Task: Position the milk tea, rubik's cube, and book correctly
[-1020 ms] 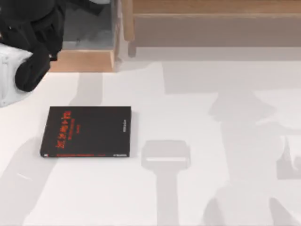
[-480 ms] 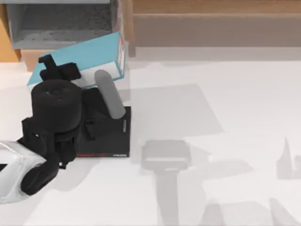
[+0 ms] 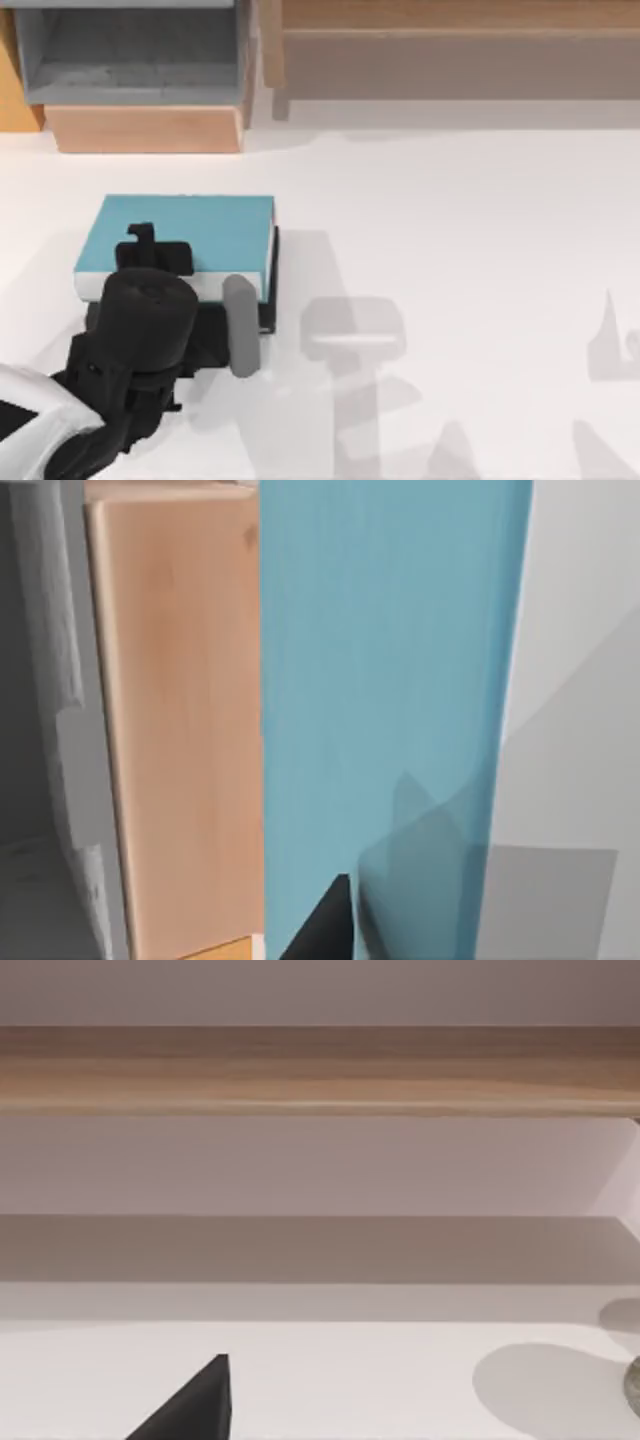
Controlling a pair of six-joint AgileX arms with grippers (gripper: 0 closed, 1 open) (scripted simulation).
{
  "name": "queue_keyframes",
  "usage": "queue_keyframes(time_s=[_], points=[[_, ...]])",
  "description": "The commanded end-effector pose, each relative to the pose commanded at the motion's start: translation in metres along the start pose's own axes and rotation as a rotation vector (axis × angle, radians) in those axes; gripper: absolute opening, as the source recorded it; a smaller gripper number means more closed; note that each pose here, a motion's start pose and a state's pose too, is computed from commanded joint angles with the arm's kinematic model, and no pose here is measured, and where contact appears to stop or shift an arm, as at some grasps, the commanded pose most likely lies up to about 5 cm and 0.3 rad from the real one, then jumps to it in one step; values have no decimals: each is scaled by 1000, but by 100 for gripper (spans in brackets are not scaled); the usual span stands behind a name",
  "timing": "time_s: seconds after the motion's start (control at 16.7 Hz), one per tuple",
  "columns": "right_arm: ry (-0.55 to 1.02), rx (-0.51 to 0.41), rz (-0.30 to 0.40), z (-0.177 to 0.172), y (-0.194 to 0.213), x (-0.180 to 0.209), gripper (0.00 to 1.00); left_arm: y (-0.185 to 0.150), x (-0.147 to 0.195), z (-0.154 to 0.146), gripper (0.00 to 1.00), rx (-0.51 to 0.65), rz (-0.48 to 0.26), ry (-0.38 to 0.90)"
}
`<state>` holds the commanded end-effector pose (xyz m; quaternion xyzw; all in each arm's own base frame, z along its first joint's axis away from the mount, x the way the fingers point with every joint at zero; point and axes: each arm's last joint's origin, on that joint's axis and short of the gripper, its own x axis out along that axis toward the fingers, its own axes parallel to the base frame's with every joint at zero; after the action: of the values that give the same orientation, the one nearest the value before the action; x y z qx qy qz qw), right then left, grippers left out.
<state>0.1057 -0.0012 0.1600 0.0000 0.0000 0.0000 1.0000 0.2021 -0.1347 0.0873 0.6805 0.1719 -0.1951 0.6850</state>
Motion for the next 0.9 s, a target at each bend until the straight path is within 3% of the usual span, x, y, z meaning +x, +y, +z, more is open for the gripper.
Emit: queue_keyframes(time_s=[0.72,0.9], points=[[0,0,0,0,0,0,100,1,5,0,0,0,0,0],[0,0,0,0,0,0,100,1,5,0,23,0,0,0]])
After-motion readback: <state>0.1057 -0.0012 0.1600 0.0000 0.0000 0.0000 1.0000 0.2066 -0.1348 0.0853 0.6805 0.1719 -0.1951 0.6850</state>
